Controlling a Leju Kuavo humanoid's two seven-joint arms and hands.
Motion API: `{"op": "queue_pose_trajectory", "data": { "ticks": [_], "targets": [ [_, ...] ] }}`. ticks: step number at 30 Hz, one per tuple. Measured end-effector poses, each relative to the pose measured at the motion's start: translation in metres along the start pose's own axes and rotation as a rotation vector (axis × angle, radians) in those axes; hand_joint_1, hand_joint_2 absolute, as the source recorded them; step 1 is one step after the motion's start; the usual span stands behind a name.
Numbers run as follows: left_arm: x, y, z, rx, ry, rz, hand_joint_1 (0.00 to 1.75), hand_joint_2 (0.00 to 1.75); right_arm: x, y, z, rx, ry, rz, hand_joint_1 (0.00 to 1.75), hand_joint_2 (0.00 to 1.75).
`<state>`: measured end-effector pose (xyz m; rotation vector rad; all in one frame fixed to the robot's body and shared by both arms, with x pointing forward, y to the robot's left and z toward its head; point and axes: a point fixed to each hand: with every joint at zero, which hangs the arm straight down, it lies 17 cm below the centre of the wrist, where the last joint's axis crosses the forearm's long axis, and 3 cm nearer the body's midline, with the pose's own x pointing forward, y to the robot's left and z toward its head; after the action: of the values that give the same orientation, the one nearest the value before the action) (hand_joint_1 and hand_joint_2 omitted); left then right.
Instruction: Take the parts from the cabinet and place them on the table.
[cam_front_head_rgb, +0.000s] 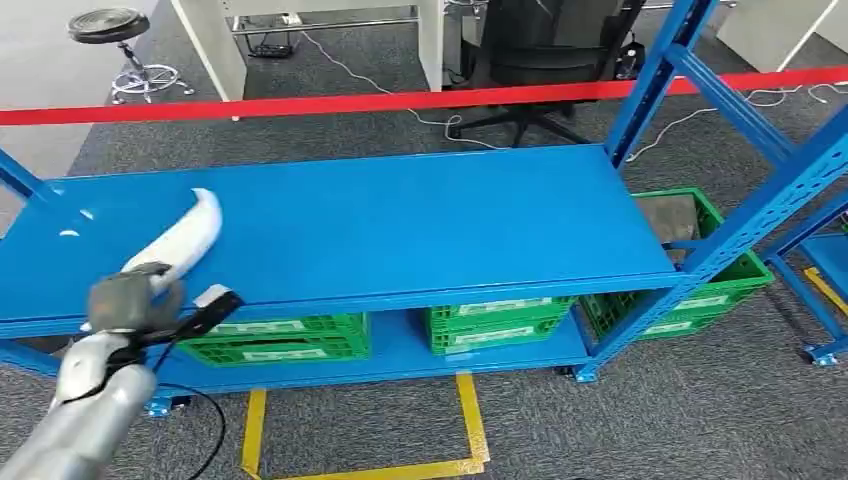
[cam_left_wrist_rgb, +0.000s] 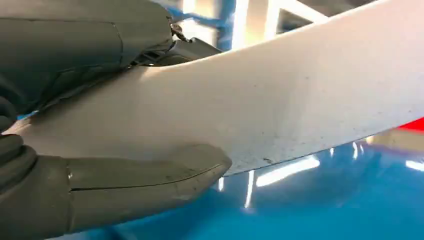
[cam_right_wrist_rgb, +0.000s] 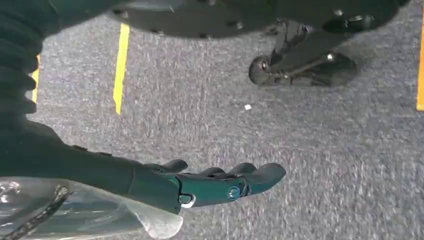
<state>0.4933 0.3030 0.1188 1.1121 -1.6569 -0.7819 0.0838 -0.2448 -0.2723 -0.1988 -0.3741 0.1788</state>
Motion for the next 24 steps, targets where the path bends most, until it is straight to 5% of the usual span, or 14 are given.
{"op": "queue_pose_trajectory", "data": {
  "ticks": [17,24],
  "targets": [
    [0.018,0.136,0.073,0.381,-0.097,0.181,1.75,1.75,0.005,0.009,0.002,0.009,0.001,-0.002,0.00,1.75],
    [0.033,0.152,0.087,0.450,-0.120,0.234,1.75,1.75,0.003,0.007,0.001,0.000,0.009,-0.005,0.00,1.75]
  ]
}}
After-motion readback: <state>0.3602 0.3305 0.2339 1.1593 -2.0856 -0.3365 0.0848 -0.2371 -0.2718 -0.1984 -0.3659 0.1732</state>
